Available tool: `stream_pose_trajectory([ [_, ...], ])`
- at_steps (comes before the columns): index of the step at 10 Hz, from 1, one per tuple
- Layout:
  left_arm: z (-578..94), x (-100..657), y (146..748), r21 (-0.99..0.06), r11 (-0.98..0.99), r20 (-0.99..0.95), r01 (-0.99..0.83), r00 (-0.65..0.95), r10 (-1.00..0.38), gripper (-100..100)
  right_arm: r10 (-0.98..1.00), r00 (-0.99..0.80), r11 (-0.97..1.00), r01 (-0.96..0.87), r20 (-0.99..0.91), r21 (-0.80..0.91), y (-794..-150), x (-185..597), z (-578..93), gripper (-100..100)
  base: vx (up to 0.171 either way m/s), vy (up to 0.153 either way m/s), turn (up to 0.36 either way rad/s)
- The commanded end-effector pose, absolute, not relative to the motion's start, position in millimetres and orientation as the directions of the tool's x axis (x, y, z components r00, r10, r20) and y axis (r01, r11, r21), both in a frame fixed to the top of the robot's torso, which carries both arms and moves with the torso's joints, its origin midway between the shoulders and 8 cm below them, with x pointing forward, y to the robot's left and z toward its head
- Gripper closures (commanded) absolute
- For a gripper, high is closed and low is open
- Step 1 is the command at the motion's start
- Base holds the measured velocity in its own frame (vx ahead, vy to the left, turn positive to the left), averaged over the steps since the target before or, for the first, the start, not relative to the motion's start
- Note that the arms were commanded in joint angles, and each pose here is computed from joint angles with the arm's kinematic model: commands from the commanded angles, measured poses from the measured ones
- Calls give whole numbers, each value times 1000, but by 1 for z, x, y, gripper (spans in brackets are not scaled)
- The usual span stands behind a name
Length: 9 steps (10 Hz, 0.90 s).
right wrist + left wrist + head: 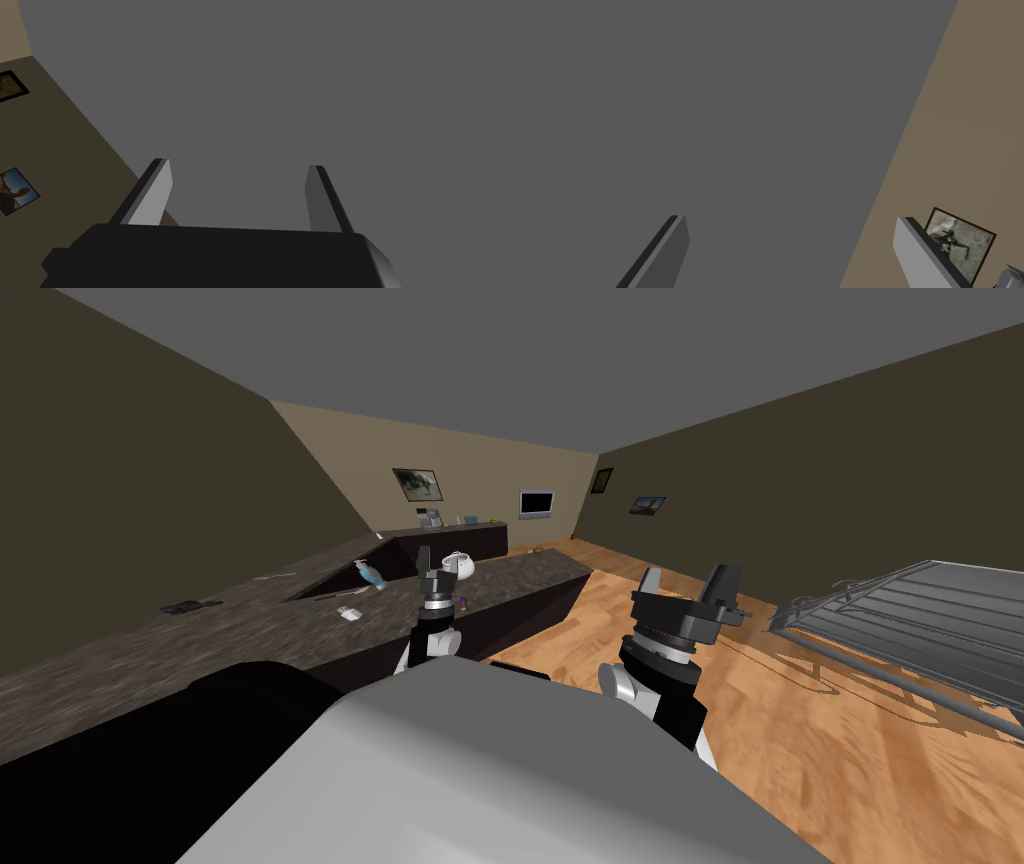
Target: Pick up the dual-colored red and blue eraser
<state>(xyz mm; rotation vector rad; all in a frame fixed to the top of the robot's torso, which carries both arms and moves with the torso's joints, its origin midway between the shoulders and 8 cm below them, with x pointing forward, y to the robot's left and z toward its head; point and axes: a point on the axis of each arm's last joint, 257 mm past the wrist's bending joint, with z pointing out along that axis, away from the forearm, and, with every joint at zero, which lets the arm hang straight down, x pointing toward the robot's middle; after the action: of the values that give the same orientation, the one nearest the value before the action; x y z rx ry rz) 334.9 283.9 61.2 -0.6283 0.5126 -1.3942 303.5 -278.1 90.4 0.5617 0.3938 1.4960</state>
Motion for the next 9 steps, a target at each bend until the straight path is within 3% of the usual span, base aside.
stream_pose_trajectory([
  [1, 57, 338, 283, -690, 69, 11, 720, 106, -994, -100, 994, 50, -13, -819, 95, 574, -278, 303, 90, 0, -4, 3, -27],
  [9, -3, 362, 301, -858, 108, -98, 502, 47, -994, -100, 994, 50, -13, -819, 95, 574, -278, 303, 90, 0, -24, 21, -73],
])
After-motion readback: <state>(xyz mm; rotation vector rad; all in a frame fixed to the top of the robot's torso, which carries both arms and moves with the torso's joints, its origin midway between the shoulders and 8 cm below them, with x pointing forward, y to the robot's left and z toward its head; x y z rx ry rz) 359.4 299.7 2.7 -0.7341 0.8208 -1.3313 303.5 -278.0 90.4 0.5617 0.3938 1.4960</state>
